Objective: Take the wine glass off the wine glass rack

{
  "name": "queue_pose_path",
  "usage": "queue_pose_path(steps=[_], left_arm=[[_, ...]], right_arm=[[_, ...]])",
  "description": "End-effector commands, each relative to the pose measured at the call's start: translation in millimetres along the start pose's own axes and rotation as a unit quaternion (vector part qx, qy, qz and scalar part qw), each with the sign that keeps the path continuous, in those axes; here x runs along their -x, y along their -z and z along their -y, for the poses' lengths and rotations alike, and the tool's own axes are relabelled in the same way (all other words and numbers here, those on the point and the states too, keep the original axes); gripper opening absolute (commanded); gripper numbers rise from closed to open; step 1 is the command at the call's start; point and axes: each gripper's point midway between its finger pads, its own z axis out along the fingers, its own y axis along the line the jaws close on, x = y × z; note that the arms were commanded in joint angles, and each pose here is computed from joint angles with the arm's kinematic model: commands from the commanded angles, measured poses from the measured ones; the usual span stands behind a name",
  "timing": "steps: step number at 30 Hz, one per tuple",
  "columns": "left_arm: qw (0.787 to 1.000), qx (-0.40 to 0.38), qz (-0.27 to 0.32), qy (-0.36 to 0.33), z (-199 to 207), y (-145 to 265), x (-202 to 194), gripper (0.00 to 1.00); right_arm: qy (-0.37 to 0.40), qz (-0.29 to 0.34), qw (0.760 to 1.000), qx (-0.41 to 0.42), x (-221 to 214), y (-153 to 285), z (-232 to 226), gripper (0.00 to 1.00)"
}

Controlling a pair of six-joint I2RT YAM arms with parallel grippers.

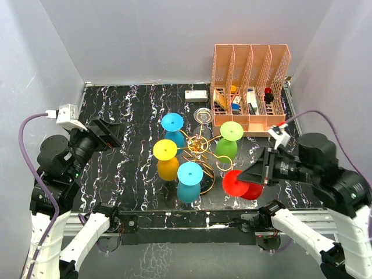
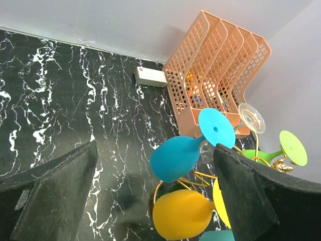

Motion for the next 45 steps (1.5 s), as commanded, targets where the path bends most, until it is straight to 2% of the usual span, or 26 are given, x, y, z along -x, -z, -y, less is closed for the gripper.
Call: queue_pose_path(steps=[1,4,6,12,17,19,22,25,28,34,41,45], left_arm=[[1.0,-0.024,0.003,0.009,15,-1,12,0.97],[0.999,-0.041,-0.002,0.021,23,-5,14,0.97],[0.998,-0.056,-0.009,0.031,30,-8,15,0.97],[0.993,-0.097,-0.02,0.063,52,-7,23,0.97],[0.982,-0.155,-0.021,0.107,78,-7,32,0.97],[0.972,-0.191,-0.029,0.131,92,-9,34,0.97],[0.95,-0.258,-0.045,0.171,116,-9,38,0.97],[0.926,-0.317,-0.05,0.198,135,-8,45,0.97],[0.899,-0.382,-0.047,0.21,153,1,53,0.97],[0.84,-0.495,-0.03,0.22,174,29,65,0.97],[0.807,-0.536,-0.043,0.243,178,33,62,0.97],[0.779,-0.578,-0.045,0.24,183,48,65,0.95]], right_arm=[[0.074,0.162,0.982,-0.067,37,42,7,0.08],[0.088,0.289,0.949,-0.086,82,71,-4,0.08],[0.112,0.344,0.929,-0.074,108,83,-21,0.08],[0.179,0.448,0.876,-0.001,171,97,-80,0.08],[0.191,0.488,0.842,0.127,203,104,-147,0.08],[0.181,0.474,0.836,0.21,205,100,-177,0.08],[0.166,0.403,0.83,0.349,194,85,-214,0.08],[0.131,0.326,0.811,0.468,183,81,-237,0.08],[0.111,0.261,0.786,0.55,171,86,-248,0.08],[0.044,0.189,0.786,0.587,168,72,-238,0.08],[0.016,0.144,0.768,0.624,164,71,-233,0.08],[-0.008,0.134,0.778,0.614,168,58,-227,0.08]])
